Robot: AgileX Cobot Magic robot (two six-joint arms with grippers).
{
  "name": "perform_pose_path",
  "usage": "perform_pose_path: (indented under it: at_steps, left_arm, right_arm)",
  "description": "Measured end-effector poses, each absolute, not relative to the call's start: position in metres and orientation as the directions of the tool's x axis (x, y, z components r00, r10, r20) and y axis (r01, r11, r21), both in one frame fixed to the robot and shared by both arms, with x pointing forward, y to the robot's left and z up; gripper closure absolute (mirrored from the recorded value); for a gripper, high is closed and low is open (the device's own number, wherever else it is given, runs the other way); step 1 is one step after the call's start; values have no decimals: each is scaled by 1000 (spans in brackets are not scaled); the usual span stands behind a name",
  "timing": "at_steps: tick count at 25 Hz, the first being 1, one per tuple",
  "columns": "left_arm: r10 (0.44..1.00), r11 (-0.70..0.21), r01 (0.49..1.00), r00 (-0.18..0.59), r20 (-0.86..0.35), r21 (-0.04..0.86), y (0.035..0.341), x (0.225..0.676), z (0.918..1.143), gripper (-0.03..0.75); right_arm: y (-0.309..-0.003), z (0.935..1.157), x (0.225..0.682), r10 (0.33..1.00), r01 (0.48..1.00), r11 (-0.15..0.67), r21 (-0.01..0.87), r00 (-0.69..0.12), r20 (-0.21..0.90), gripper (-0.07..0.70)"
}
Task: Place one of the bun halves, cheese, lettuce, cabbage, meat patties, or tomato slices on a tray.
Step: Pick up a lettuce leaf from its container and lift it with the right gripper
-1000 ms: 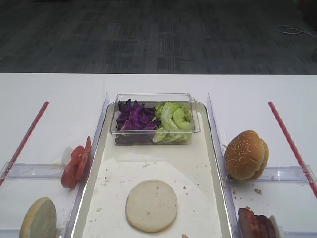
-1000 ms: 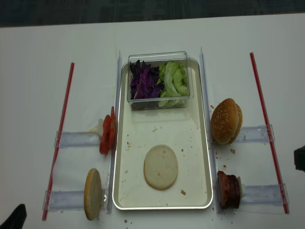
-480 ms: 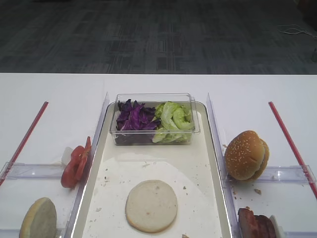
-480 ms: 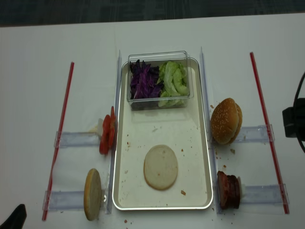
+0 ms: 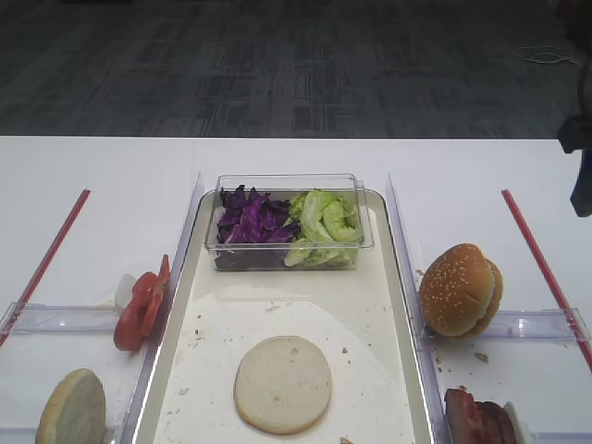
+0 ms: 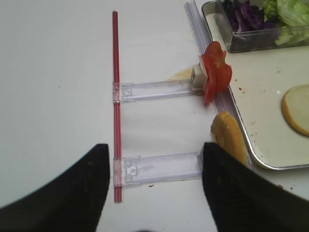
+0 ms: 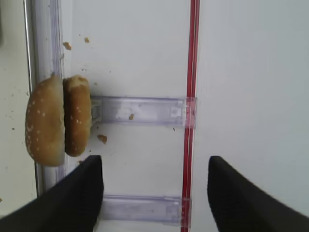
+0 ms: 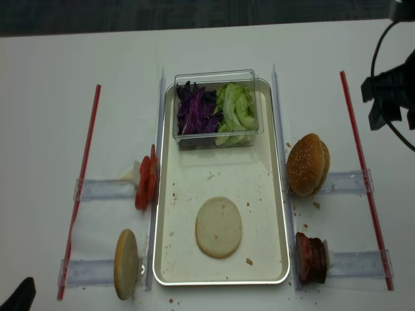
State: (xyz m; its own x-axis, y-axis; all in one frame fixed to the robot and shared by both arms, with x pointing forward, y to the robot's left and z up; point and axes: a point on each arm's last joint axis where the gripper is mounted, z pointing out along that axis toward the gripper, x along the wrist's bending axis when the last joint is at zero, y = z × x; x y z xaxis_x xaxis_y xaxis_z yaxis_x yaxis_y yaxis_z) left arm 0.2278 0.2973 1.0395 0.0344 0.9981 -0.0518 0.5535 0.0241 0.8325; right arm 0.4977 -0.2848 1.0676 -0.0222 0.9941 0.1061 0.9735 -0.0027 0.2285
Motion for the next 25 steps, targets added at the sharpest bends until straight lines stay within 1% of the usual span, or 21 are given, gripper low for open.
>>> perform_pose_path:
  at_steps: [5,11,17,25]
  left_arm:
    - [998,24,553,34,-52,833,297,228,1039,288]
    - [998,24,553,34,-52,833,297,228,1039,288]
    - [998,24,553,34,-52,833,297,228,1039,288]
    - [998,24,553,34,-52,833,297,228,1039,288]
  right_arm:
    - [-284,1059,534,994,979,12,202,-34,103,160]
    - [-283,1052,577,994,980,29,198,-49,101,162]
    - [-283,1040,617,993,987,40,158,-57,102,162]
    - [-282,1034,654,993,982,42,186,-61,102,162]
